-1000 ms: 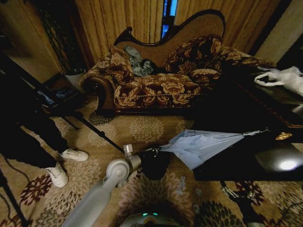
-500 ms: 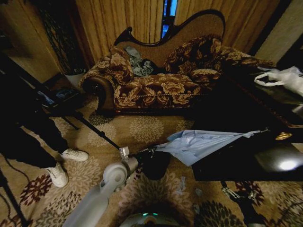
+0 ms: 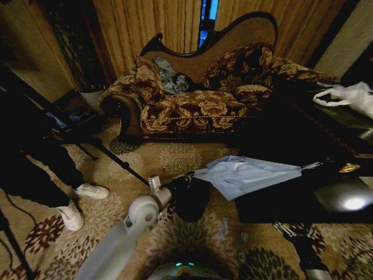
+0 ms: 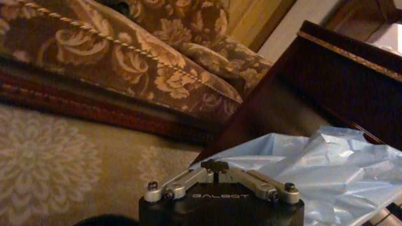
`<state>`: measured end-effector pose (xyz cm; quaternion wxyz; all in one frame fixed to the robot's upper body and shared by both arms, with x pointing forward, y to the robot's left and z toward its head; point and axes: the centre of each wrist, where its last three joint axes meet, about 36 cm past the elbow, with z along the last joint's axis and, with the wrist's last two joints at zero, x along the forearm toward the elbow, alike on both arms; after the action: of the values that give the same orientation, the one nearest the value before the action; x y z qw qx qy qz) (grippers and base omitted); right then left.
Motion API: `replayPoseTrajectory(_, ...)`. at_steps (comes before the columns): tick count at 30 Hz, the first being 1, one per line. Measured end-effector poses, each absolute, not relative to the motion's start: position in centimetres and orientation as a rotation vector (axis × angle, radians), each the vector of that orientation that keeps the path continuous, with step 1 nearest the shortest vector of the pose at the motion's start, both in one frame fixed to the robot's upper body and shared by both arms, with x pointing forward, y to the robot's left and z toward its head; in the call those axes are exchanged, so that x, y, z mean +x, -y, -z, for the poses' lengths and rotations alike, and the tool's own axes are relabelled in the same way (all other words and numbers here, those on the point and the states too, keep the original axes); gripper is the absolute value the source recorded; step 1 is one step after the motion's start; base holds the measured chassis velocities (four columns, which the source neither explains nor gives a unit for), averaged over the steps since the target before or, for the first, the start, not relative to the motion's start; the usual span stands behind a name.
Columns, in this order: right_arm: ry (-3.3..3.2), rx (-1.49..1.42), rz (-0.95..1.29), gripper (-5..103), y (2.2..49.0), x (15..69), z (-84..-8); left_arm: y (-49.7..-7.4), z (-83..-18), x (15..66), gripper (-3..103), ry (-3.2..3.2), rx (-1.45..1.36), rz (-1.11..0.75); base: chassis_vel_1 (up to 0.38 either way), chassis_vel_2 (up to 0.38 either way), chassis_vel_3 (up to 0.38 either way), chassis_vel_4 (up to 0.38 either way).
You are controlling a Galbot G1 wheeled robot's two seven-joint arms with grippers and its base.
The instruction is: Place a garbage bag over the trash bin.
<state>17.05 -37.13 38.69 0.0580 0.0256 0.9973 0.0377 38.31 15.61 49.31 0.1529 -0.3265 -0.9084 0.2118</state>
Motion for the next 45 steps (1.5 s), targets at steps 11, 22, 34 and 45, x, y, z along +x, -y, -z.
replayPoseTrajectory(11, -2.937, 0.107, -0.135, 100, 36.8, 16.9, -42.6, -15.3, -48.5, 38.9, 0, 2.613, -0.967, -0.559, 0.0, 0.0, 0.0, 0.0)
replayPoseTrajectory(22, -2.827, 0.101, -0.171, 100, 34.3, 17.5, -49.6, -14.8, -47.7, 39.2, 0, 2.608, -0.972, -0.545, 0.0, 0.0, 0.0, 0.0)
replayPoseTrajectory(34, -2.906, 0.121, -0.134, 100, 31.8, 21.2, -53.6, -12.9, -47.9, 38.6, 0, 2.631, -1.013, -0.493, 0.0, 0.0, 0.0, 0.0)
replayPoseTrajectory(45, -3.1, 0.108, -0.135, 100, 30.9, 23.0, -54.2, -12.4, -46.7, 38.4, 0, 2.683, -1.015, -0.348, 0.0, 0.0, 0.0, 0.0)
